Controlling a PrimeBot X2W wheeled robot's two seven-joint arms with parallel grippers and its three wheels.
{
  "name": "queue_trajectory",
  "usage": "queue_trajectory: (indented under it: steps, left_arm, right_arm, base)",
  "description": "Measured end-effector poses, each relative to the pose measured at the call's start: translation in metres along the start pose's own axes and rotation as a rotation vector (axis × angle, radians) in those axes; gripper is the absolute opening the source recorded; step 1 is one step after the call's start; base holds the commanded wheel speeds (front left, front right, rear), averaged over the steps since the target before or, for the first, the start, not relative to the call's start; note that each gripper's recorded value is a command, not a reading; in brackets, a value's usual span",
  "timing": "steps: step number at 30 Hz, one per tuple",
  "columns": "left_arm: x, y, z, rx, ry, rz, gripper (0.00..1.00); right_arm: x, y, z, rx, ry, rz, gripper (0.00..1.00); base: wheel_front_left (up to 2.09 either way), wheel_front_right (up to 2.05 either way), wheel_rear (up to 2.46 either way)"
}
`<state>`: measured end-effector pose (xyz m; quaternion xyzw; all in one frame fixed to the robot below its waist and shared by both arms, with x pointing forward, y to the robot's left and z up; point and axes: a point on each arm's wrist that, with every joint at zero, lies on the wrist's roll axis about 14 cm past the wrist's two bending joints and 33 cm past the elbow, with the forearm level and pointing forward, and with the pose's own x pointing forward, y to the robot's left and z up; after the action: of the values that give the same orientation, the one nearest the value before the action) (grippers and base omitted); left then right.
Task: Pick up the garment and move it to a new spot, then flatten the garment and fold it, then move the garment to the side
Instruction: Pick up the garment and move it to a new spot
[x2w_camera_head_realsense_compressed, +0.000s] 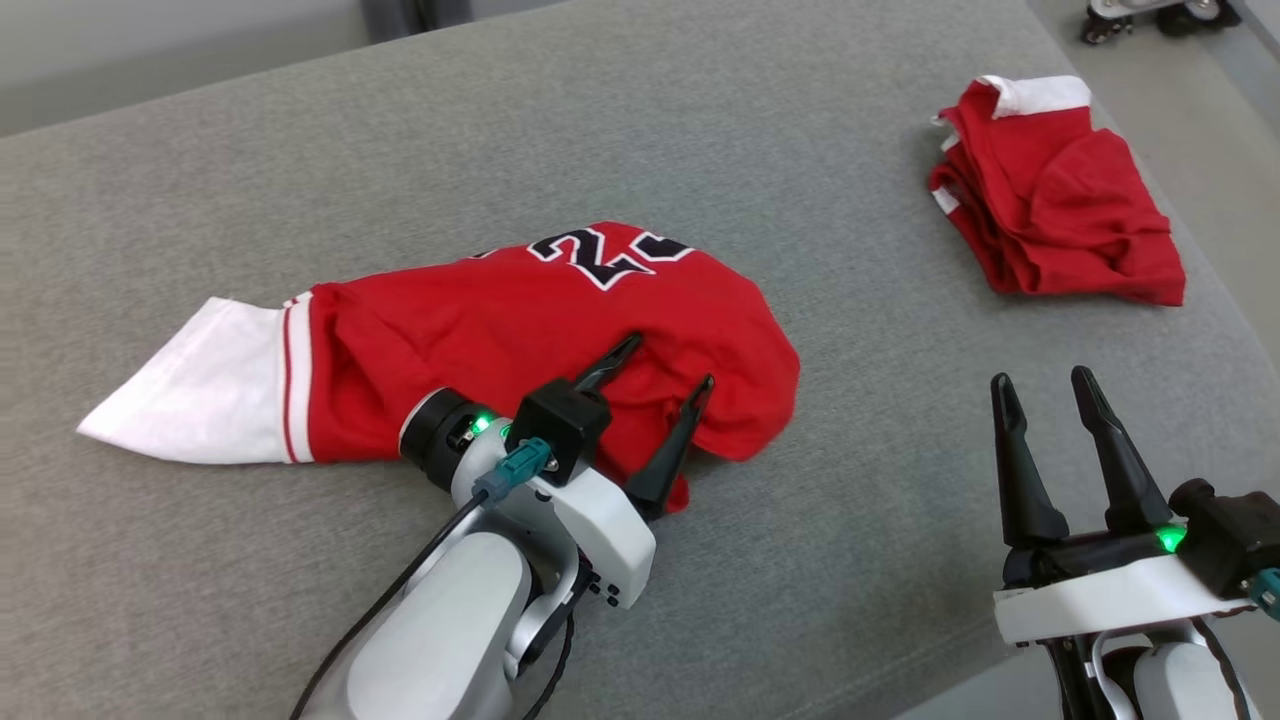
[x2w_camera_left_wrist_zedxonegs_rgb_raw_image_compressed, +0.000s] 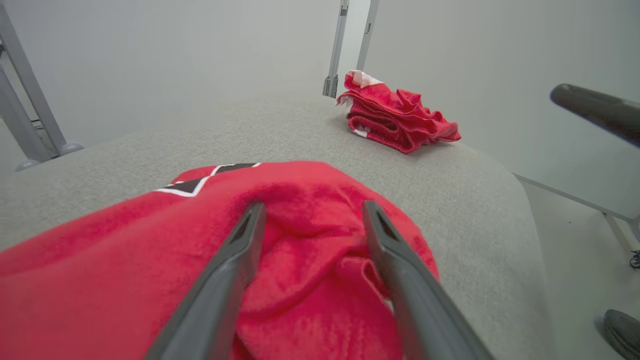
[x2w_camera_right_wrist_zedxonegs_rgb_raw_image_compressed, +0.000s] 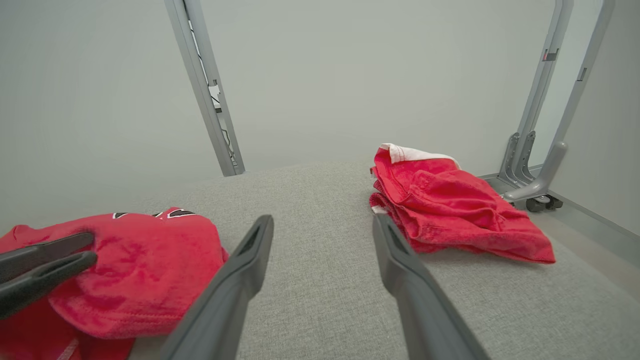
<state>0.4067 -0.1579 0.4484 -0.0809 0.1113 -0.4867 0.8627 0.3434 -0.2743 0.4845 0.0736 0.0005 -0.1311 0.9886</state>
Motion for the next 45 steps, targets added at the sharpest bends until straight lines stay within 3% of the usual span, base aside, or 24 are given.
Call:
queue_trajectory:
  steps: [7,17,27,33,45]
  left_arm:
    - [-0.028,0.019,0.026,0.021,-0.109,0.097,1.0]
    - [-0.135,0.121,0.076,0.094,-0.299,0.593,1.0]
    - [-0.256,0.168,0.082,0.123,-0.349,0.931,1.0]
    - [-0.291,0.156,0.067,0.08,-0.34,0.942,1.0]
    - [-0.315,0.126,0.056,0.113,-0.308,0.931,1.0]
  right_arm:
    - [0.012,0.022,0.004,-0.016,-0.022,0.074,1.0]
    - [0.019,0.071,0.015,-0.026,-0.032,0.225,1.0]
    - [0.012,0.105,0.022,-0.009,-0.037,0.334,1.0]
    - [0.003,0.112,0.024,-0.007,-0.036,0.362,1.0]
    - [-0.018,0.106,0.024,-0.023,-0.024,0.367,1.0]
  base:
    - [0.0,0.0,0.0]
    - [0.0,0.0,0.0]
    - [0.0,0.0,0.0]
    - [0.0,0.0,0.0]
    - [0.0,0.0,0.0]
